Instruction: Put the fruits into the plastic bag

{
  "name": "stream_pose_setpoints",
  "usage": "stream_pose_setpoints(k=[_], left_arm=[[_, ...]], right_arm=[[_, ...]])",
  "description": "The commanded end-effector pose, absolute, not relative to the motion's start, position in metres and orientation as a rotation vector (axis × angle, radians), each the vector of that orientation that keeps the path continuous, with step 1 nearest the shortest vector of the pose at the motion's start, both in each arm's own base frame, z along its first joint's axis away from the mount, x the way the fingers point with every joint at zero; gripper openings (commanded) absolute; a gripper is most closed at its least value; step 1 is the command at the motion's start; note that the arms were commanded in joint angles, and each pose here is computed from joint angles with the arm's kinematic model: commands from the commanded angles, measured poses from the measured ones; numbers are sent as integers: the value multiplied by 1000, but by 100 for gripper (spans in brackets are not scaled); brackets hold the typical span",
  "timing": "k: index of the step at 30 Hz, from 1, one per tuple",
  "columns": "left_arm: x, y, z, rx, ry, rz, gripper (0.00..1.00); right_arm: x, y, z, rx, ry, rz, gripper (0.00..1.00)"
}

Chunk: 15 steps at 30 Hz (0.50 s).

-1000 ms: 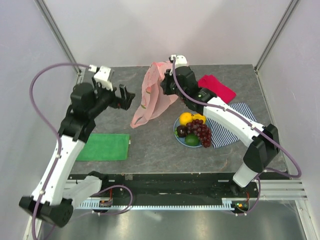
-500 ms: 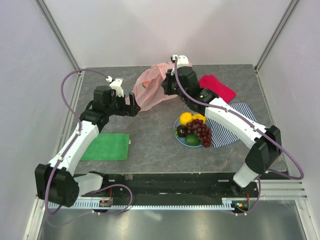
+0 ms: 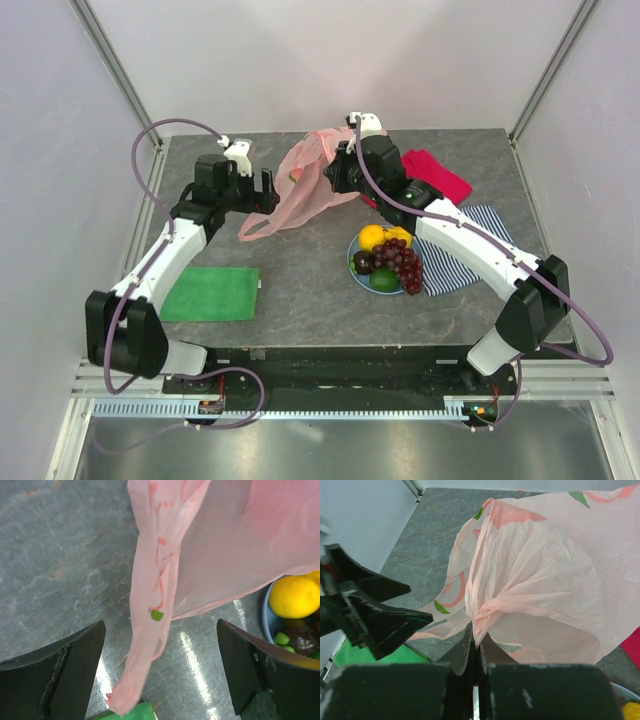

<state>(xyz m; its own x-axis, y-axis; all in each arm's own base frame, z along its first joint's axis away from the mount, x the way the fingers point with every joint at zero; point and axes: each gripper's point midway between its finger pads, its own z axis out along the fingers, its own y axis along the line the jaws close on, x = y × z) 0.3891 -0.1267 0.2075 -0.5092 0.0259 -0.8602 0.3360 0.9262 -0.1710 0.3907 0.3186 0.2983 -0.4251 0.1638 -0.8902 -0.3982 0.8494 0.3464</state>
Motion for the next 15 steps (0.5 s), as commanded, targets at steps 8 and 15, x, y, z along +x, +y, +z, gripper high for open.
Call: stream_pose_setpoints(k=[8, 15], left_arm=[[411, -154, 163, 383, 2181, -521, 75], [410, -148, 175, 316, 2222, -490, 2]], right_arm=[[383, 305, 320, -165, 1853, 720, 0], [389, 283, 297, -151, 1902, 689, 0]])
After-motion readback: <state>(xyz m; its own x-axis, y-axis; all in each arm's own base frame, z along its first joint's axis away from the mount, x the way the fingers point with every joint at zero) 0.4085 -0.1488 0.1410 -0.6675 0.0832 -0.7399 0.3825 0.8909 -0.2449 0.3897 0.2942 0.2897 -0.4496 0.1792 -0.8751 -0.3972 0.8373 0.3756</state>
